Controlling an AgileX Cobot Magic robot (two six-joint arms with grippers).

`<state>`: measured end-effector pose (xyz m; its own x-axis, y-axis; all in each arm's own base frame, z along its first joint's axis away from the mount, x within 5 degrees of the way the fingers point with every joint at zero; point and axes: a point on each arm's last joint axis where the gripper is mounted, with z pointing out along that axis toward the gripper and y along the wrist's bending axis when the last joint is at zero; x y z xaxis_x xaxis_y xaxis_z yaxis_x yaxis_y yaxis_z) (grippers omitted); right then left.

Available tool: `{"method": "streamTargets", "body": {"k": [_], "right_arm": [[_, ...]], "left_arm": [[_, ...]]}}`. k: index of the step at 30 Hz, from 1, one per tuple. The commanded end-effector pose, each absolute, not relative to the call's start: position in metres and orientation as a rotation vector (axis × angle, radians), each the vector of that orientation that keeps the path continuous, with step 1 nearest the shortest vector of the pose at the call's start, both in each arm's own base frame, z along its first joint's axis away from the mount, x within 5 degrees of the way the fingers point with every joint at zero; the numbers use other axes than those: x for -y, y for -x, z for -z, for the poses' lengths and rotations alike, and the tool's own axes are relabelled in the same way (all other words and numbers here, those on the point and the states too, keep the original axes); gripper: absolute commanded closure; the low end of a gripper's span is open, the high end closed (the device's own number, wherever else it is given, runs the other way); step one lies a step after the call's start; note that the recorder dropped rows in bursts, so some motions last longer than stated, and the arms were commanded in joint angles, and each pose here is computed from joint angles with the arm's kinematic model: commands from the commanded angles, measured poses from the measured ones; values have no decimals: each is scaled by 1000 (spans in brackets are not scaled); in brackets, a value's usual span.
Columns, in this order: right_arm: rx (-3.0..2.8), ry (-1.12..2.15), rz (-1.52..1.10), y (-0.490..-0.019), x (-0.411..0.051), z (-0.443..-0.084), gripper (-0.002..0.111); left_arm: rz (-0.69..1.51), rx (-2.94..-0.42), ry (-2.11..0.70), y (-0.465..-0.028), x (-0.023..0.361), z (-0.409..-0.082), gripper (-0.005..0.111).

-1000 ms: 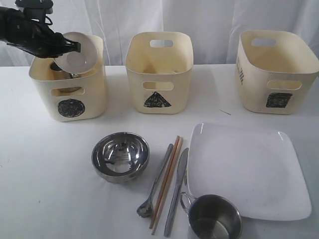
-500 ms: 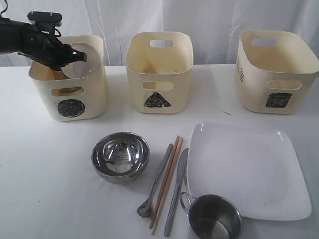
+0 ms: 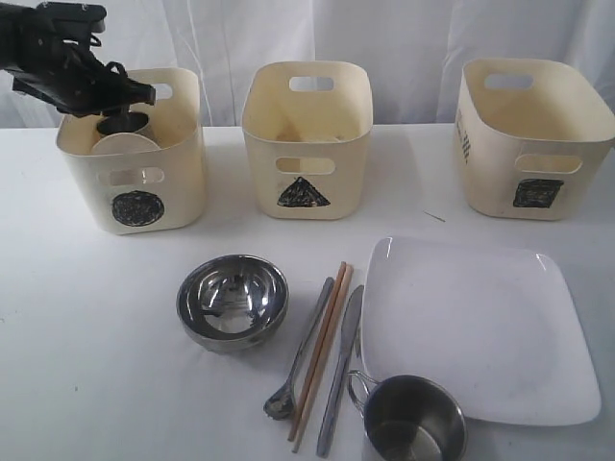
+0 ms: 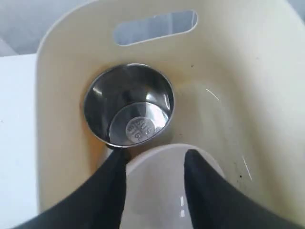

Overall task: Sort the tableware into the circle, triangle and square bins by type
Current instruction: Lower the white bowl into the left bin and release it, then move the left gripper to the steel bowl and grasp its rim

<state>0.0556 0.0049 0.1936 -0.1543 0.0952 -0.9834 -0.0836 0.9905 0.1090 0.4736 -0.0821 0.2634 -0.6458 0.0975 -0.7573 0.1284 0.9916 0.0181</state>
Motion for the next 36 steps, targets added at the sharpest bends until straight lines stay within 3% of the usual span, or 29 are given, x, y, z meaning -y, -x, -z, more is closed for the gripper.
{"method": "streamTargets", "body": {"k": [1, 15, 21, 24, 28, 31, 36], "right_arm": [[-1714, -8, -150, -55, -5, -192, 92], [-1714, -8, -150, -55, -5, -192, 92], [-1714, -8, -150, -55, -5, -192, 92], [-1714, -8, -150, -55, -5, -192, 92], [-1714, -8, -150, -55, -5, -192, 92], [-1714, -8, -150, -55, -5, -192, 92], [-1714, -8, -150, -55, -5, -192, 92]], "left_arm": [[73, -2280, -176, -437, 89, -292, 66], [196, -2304, -327, -299, 112, -313, 68], [251, -2363, -516, -254, 142, -297, 68], [291, -2429, -543, -239, 148, -278, 67], [337, -2476, -513, -231, 148, -259, 56], [338, -2493, -509, -228, 147, -252, 48], [336, -2497, -509, -228, 147, -250, 45]]}}
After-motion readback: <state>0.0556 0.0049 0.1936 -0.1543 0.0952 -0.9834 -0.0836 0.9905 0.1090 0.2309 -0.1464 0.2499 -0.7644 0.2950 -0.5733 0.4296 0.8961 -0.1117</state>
